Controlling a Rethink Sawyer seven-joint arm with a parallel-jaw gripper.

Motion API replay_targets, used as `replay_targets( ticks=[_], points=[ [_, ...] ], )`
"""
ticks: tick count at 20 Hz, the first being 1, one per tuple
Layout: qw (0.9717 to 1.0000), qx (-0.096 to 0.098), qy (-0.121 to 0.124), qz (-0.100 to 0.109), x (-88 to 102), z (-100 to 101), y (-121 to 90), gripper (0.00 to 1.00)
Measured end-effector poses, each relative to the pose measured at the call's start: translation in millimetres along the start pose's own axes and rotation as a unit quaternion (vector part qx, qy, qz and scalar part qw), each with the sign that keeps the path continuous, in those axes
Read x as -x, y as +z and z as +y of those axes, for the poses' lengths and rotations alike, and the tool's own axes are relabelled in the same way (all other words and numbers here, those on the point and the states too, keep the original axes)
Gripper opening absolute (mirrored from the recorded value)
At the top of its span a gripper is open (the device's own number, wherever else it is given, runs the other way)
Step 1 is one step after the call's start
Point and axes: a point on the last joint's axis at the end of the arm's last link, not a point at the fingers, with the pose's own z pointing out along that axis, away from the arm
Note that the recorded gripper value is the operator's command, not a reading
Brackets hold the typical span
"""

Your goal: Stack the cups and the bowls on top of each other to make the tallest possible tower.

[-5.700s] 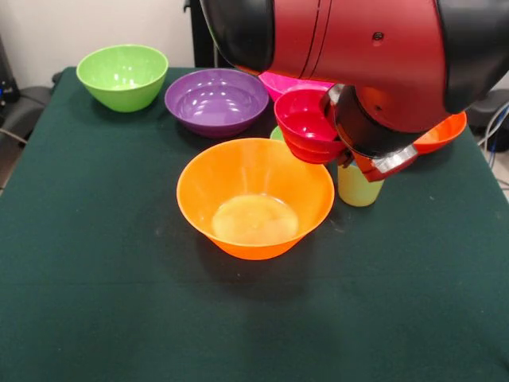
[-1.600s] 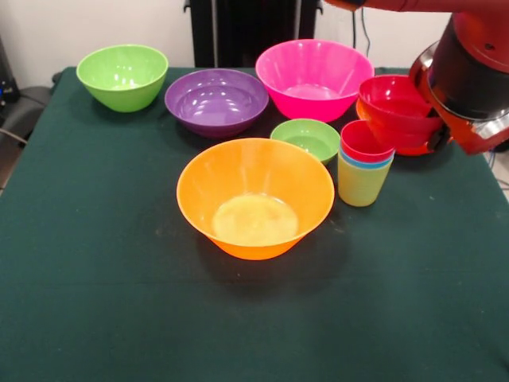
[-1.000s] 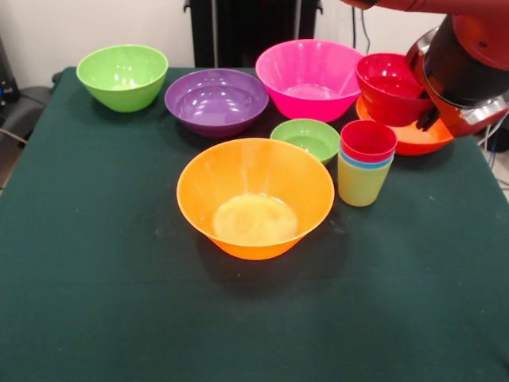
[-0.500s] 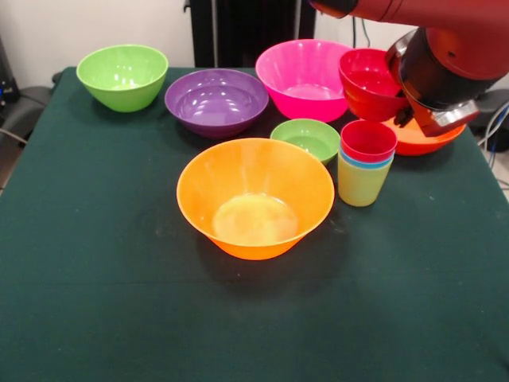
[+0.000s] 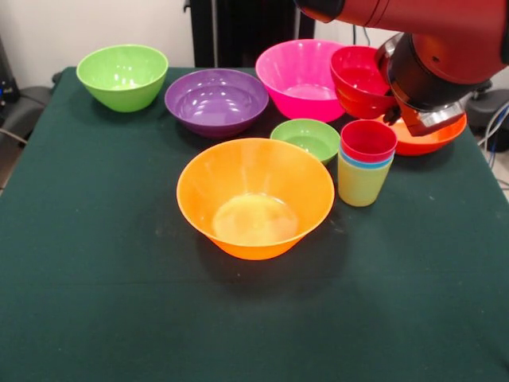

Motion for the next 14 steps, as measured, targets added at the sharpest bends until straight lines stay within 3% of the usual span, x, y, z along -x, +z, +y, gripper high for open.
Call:
replay_targets(
  ticks=[8,14],
  points=[
    [0.9999,0.008,0.002,-0.007,3.6,2.8,2.8,0.00],
    [0.9991,0.034,0.002,-0.023,7.9,10.4,3.5,0.00]
  ],
)
